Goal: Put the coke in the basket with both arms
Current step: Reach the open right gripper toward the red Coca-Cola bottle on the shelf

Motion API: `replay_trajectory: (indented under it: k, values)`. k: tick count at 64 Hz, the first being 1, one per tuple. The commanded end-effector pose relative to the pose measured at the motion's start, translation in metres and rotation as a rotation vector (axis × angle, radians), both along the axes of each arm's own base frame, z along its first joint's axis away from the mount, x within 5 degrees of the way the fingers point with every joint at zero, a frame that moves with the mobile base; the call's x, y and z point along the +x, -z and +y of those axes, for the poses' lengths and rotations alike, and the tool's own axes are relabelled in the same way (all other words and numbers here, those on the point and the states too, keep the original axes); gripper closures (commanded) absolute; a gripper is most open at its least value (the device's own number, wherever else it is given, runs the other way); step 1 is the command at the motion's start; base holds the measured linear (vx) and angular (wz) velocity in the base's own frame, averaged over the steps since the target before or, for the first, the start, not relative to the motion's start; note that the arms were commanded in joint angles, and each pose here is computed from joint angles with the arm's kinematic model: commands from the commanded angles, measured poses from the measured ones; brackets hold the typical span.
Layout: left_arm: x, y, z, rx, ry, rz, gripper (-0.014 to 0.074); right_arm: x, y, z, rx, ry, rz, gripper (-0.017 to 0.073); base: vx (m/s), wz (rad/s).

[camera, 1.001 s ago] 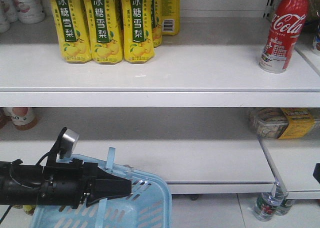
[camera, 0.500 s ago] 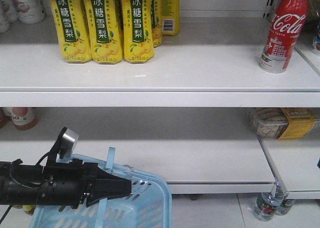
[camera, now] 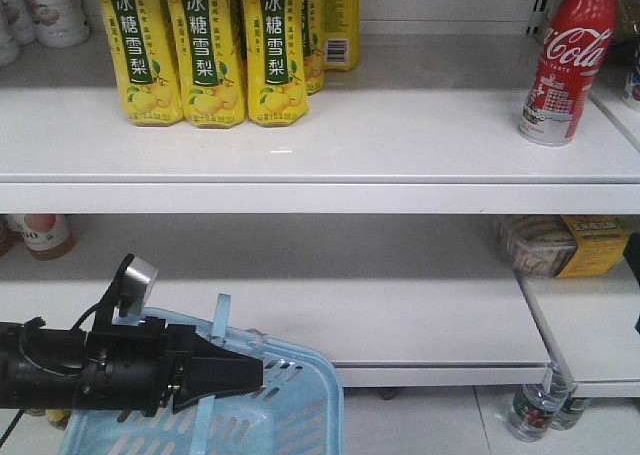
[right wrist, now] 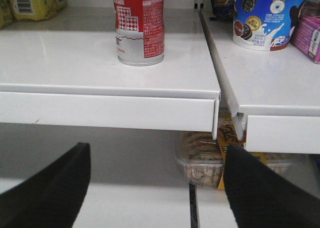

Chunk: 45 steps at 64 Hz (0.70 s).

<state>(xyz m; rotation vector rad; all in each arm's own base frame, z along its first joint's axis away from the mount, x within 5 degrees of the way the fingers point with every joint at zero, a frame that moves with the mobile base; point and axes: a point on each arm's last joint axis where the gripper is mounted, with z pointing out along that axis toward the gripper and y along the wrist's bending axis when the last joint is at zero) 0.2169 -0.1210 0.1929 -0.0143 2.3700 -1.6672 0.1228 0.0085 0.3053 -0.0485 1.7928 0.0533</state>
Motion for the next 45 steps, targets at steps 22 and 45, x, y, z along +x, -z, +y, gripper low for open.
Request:
replay_trajectory:
  k: [22,45]
  values:
    - [0.003,-0.022,-0.004,-0.13,-0.02,-0.051,0.06,0.003,-0.036,0.001,0.157,-0.003,-0.285,-0.0011,0.0,0.0]
    - [0.003,-0.022,-0.004,-0.13,-0.02,-0.051,0.06,0.017,-0.085,0.003,0.086,-0.014,-0.346,-0.0011,0.0,0.0]
